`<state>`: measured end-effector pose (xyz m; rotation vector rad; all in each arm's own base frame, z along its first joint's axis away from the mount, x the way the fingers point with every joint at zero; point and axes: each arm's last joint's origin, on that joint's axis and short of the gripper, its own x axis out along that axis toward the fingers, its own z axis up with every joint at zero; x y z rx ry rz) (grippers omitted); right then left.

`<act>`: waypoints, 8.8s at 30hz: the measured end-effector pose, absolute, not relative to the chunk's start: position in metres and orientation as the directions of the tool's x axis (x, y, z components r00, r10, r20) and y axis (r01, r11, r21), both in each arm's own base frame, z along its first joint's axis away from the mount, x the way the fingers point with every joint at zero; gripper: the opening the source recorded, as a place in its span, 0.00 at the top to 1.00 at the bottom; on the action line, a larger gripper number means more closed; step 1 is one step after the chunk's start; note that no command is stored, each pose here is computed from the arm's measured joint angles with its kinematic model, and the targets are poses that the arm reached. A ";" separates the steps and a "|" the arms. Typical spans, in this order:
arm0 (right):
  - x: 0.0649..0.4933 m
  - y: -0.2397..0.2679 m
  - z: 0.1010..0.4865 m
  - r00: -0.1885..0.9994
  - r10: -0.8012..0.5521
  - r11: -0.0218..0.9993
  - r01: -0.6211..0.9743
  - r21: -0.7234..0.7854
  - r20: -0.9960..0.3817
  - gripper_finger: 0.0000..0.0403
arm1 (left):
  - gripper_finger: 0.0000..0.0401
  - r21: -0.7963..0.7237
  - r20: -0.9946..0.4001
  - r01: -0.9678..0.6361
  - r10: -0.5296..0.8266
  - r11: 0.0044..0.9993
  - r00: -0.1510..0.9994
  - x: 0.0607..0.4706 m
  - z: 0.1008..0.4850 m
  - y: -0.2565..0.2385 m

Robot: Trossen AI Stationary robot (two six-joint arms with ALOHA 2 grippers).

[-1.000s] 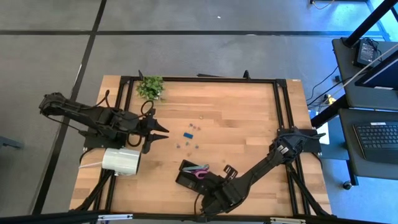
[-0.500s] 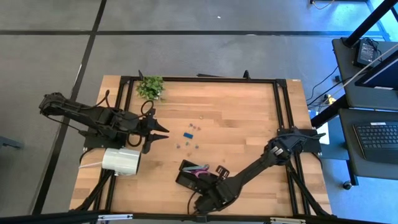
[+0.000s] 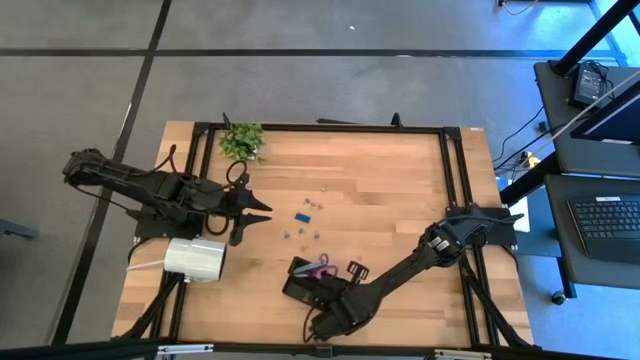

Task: Pick and place office supplies into organizer
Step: Put the light blue sticky note into the desk organizer, then adjust the desk organizer on the table

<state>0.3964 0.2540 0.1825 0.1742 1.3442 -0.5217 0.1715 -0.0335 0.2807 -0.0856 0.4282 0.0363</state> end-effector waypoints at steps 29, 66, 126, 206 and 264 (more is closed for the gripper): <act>0.412 0.209 0.174 0.071 -0.473 0.856 0.272 -0.439 -0.878 0.97 | 0.75 -0.052 -0.415 -0.102 0.071 0.993 0.907 0.171 0.280 -0.032; 0.399 0.232 0.145 0.041 -0.358 0.905 0.263 -0.336 -0.933 0.62 | 0.75 -0.048 -0.417 -0.100 0.071 0.994 0.906 0.171 0.280 -0.032; 0.408 0.252 0.167 0.030 -0.029 0.973 0.231 -0.021 -0.999 0.62 | 0.75 -0.032 -0.414 -0.120 0.096 0.992 0.905 0.171 0.280 -0.031; 0.404 0.244 0.168 0.047 -0.208 0.961 0.194 -0.195 -0.977 0.37 | 0.75 0.001 -0.405 -0.175 0.160 0.985 0.900 0.171 0.280 -0.029; 0.257 0.075 0.289 0.619 -0.327 0.919 0.385 -0.087 -0.714 0.30 | 0.75 -0.040 -0.412 -0.299 0.256 0.954 0.874 0.171 0.278 -0.026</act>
